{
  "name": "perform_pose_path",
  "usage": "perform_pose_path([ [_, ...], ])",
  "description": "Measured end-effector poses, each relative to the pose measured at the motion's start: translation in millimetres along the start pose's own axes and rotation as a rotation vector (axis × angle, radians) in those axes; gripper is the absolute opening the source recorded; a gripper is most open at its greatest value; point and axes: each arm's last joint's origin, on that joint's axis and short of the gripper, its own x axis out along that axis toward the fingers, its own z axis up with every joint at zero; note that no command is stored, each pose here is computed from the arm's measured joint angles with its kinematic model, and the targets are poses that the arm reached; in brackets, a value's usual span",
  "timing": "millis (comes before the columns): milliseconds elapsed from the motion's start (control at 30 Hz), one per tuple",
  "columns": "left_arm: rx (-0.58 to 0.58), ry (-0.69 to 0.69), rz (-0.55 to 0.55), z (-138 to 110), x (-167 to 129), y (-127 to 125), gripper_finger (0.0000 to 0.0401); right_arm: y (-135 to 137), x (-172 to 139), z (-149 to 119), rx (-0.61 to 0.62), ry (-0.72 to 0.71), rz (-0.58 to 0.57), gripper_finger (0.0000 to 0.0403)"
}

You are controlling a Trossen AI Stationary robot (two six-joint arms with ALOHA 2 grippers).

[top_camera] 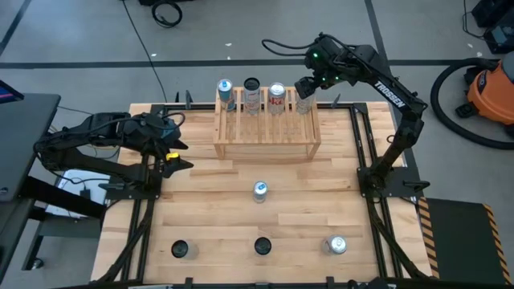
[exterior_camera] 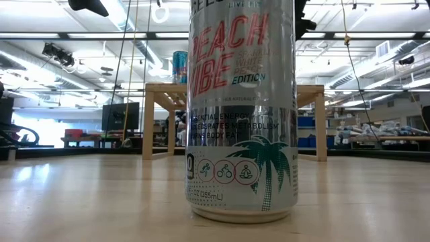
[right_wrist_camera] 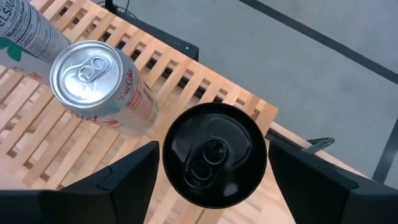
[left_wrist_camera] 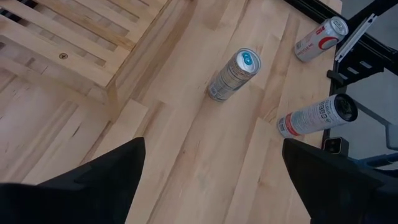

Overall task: Place canned beverage on shelf
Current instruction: Put the top white and yellow soda can on the shelf

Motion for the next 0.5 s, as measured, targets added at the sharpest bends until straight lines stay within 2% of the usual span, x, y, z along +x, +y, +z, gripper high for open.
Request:
perform_pose_path([
  [200,0.000,0.000,0.000,0.0,0.1,0.0,0.0380,0.4,1.5,-0.2,-0.025,0.011,0.001,0.0308],
  [500,0.001,0.000,0.000,0.0,0.1,0.0,0.0380,1.1,1.4,-0.3,-0.025,0.017,0.024,0.0262],
])
